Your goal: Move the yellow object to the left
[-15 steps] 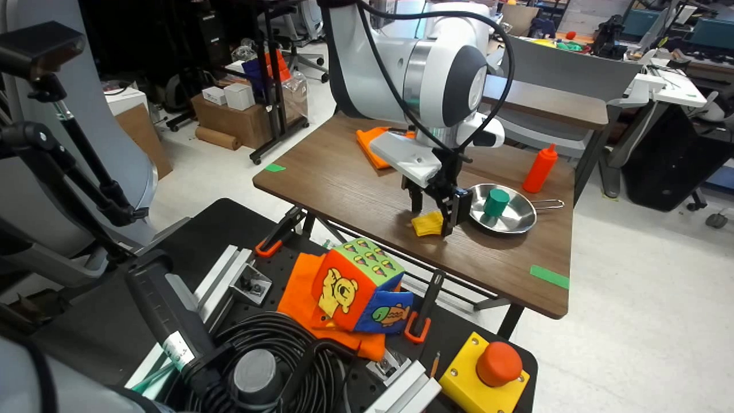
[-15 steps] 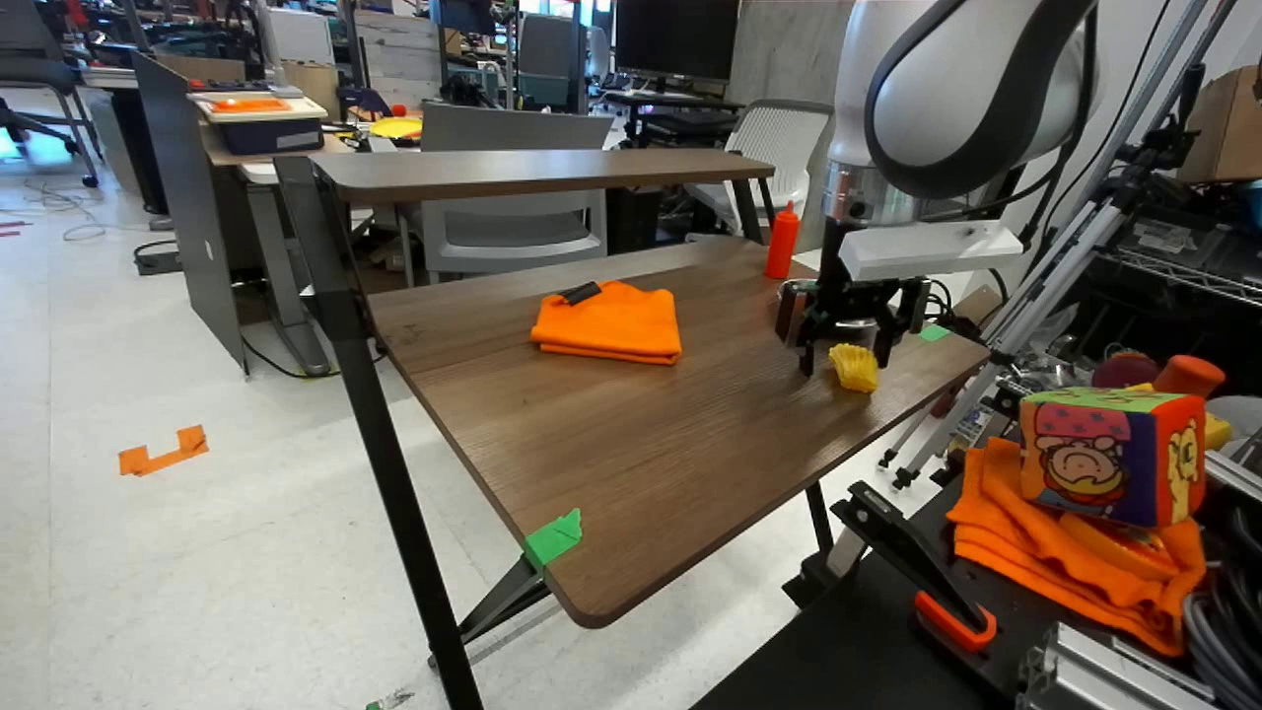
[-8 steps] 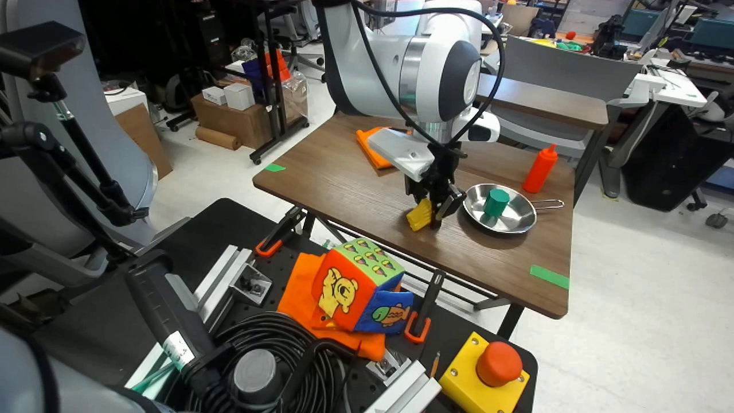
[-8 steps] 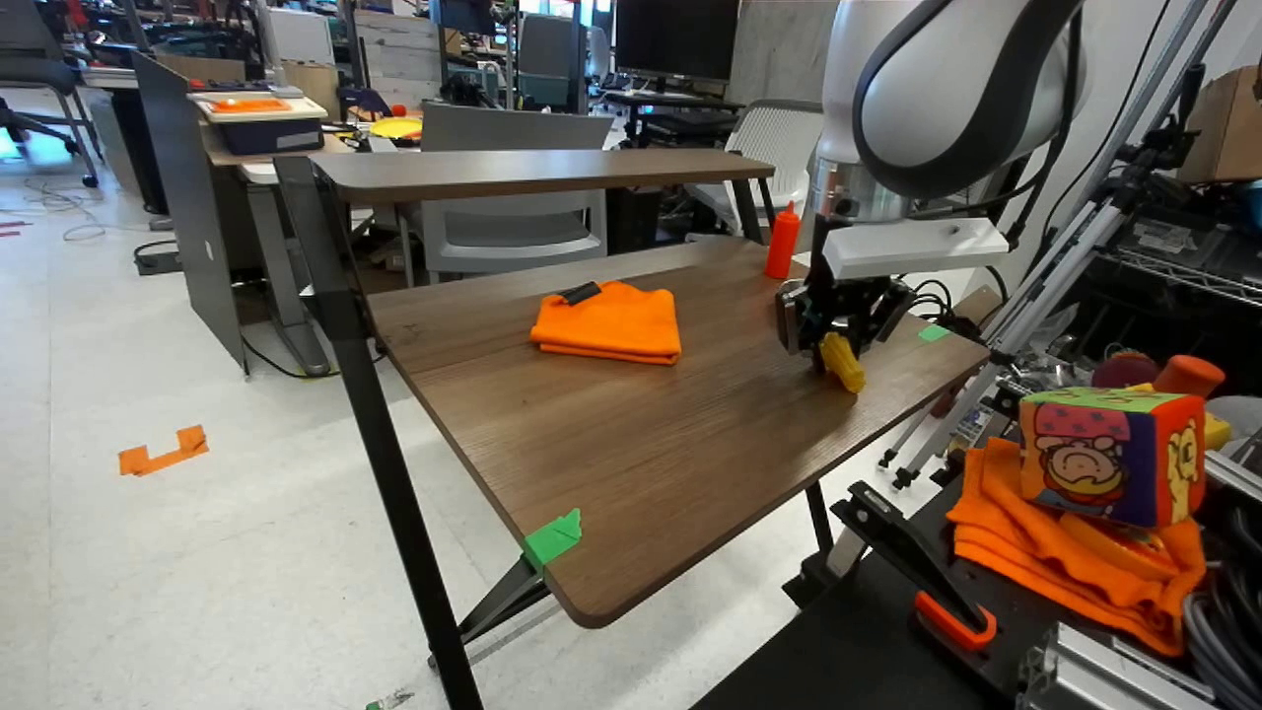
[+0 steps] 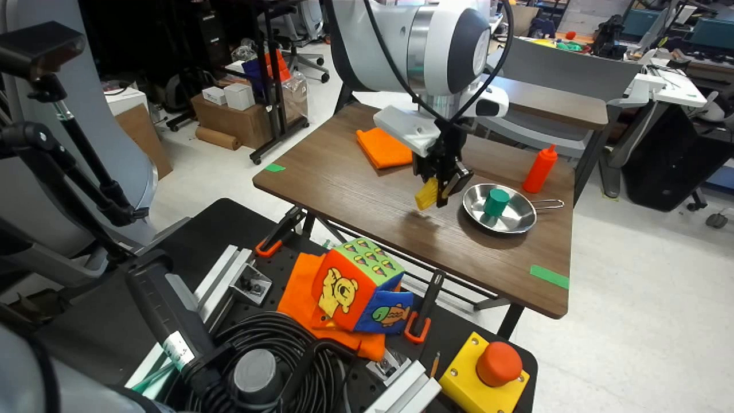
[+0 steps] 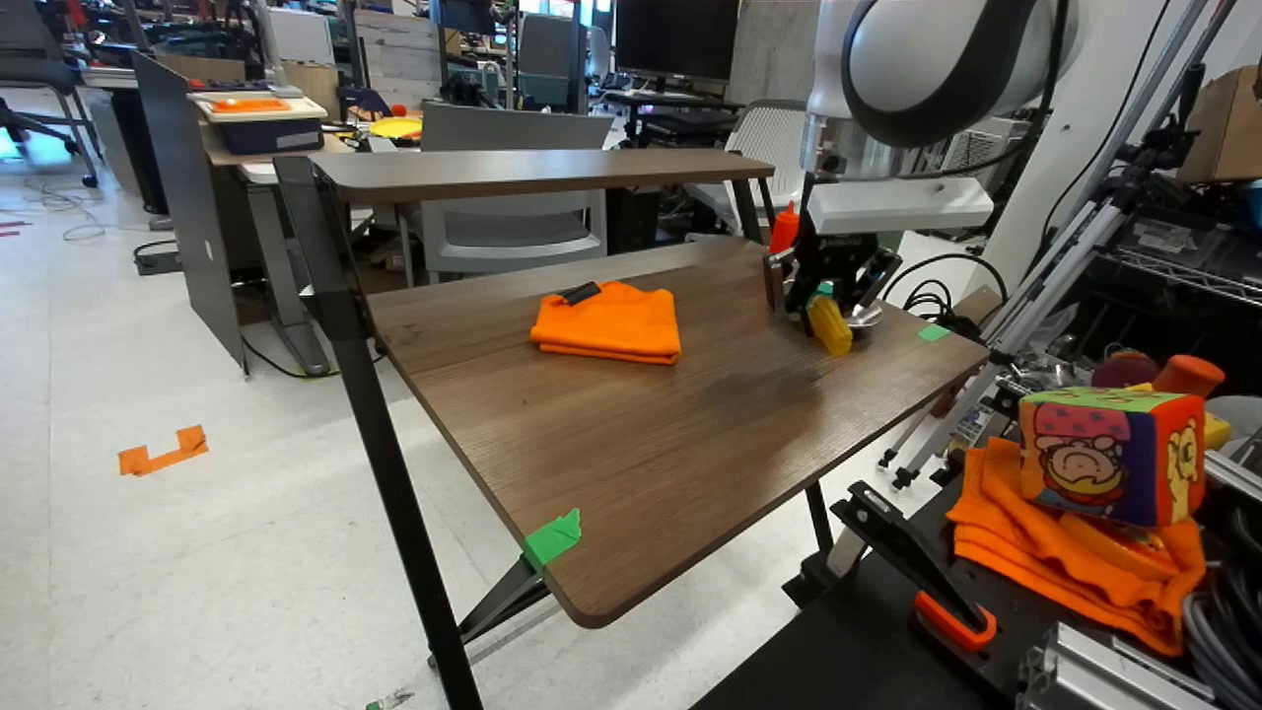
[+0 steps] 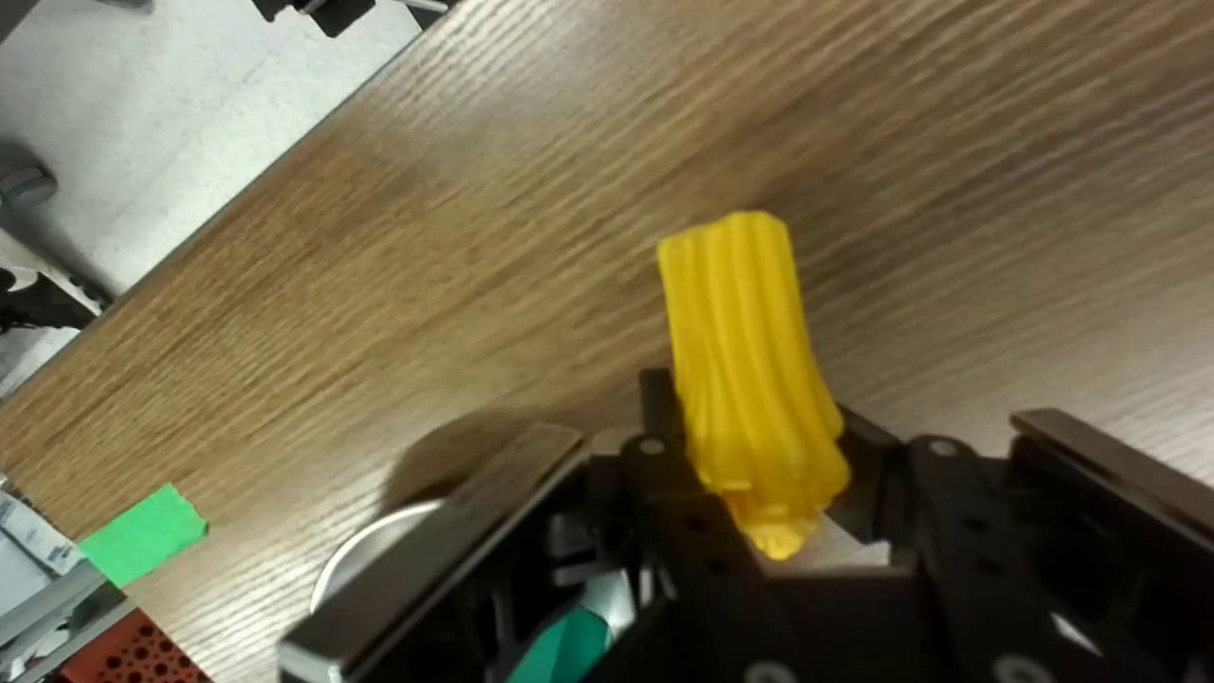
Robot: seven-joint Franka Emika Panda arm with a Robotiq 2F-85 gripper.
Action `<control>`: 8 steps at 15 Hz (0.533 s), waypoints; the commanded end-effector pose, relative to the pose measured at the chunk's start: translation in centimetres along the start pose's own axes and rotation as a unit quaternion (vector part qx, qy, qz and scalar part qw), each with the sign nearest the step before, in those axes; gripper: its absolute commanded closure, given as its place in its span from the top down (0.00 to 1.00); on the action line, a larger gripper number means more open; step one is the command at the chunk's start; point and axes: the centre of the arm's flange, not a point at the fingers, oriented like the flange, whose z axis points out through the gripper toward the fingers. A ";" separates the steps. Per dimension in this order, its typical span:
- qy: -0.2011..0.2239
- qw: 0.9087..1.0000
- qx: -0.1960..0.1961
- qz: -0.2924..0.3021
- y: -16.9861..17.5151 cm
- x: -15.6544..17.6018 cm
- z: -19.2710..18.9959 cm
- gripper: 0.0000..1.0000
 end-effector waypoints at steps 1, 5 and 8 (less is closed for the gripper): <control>0.011 1.000 0.019 -0.005 -2.3 -0.2 -4.2 0.07; 0.029 0.996 0.066 -0.042 -6.5 -1.7 -7.3 0.07; 0.056 0.990 0.097 -0.081 -9.9 -4.4 -8.3 0.07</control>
